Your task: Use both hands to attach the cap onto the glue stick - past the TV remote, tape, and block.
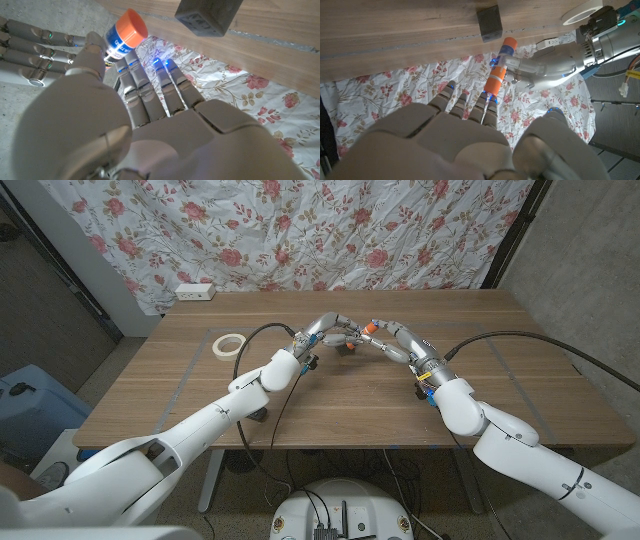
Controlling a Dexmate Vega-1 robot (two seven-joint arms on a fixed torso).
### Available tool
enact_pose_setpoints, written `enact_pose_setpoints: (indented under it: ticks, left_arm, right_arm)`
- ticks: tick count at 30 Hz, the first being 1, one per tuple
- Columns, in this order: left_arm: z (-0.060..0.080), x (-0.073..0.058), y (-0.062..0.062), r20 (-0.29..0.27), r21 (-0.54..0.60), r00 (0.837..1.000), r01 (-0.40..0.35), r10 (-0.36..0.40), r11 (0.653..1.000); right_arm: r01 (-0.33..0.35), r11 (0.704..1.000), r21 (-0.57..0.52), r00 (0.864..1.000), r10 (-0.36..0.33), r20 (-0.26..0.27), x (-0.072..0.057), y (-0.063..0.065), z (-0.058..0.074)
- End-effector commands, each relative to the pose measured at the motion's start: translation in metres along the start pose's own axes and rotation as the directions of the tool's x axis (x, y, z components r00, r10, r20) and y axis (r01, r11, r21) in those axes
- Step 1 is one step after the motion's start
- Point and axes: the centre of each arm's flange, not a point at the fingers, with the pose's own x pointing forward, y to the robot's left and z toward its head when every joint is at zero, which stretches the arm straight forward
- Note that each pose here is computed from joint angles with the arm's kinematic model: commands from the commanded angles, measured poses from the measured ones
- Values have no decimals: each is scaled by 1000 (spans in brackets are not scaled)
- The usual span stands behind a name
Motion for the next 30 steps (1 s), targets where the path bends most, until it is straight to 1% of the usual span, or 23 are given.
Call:
enact_pose_setpoints:
  ticks: [1, 6, 14, 26, 30]
  left_arm:
    - [0, 1, 1, -3, -1, 1000, -13, 13, 1000]
    - [0, 1, 1, -6, 5, 1000, -17, 17, 1000]
    - [0, 1, 1, -3, 9, 1000, -15, 15, 1000]
    - [2, 1, 0, 3, 13, 1000, -10, 10, 1000]
    - [2, 2, 0, 6, 16, 1000, -8, 8, 1000]
  right_arm:
    - [-20, 999, -25, 1000, 20, -2, 1, 2, 1]
    - [-25, 999, -25, 1000, 25, 3, 3, 4, 2]
    - [-53, 998, -21, 999, 53, 11, 5, 4, 3]
    - [-90, 996, -5, 995, 90, 40, 8, 5, 4]
    - [-98, 995, -1, 994, 98, 42, 8, 5, 5]
